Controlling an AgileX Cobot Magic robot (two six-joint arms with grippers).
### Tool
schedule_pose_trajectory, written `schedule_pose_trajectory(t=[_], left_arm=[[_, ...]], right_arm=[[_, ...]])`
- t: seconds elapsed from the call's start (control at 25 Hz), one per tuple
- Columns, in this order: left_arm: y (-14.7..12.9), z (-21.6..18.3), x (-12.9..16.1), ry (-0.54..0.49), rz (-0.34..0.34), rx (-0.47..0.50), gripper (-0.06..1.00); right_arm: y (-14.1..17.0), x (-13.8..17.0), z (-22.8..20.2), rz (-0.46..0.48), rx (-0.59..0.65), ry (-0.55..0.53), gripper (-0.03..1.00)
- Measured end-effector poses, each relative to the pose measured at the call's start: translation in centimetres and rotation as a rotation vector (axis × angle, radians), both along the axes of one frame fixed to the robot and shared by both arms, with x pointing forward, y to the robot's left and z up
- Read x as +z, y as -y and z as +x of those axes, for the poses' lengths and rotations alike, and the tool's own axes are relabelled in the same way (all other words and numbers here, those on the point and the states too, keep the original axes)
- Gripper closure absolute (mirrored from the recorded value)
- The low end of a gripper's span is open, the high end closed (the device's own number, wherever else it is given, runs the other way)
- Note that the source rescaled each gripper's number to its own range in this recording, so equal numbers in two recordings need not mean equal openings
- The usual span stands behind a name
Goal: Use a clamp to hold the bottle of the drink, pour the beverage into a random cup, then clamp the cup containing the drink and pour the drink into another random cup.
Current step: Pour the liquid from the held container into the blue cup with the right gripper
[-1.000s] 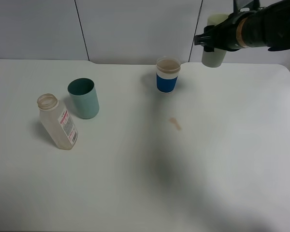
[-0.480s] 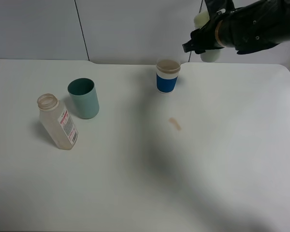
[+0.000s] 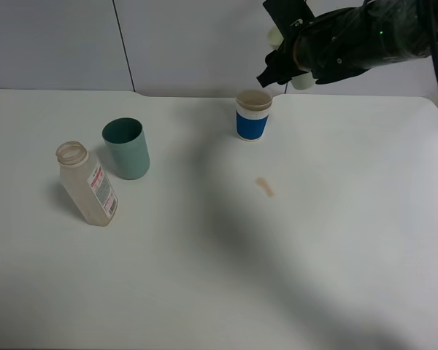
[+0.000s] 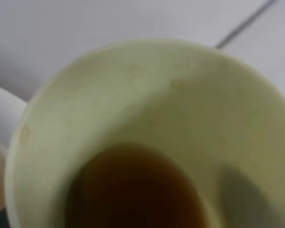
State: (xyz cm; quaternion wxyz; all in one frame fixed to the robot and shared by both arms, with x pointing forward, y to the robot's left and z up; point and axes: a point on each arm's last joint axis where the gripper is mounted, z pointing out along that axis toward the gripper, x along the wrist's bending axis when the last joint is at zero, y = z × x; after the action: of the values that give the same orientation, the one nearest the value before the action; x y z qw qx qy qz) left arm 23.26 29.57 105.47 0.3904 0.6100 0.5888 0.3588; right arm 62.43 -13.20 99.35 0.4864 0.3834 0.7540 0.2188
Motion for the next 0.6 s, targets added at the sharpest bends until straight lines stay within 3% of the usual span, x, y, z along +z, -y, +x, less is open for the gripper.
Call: schedule_pose_trajectory(t=[0.2, 0.6], left_arm=[[0.0, 0.0, 0.0, 0.0, 0.0, 0.0, -0.06], [0.0, 0.0, 0.0, 0.0, 0.0, 0.0, -0.06]], right_arm=[[-1.2, -0.25, 0.32, -0.067, 0.035, 0.001, 0.96], [-0.74, -0.12, 0.36, -0.214, 0.036, 0.008, 0.96]])
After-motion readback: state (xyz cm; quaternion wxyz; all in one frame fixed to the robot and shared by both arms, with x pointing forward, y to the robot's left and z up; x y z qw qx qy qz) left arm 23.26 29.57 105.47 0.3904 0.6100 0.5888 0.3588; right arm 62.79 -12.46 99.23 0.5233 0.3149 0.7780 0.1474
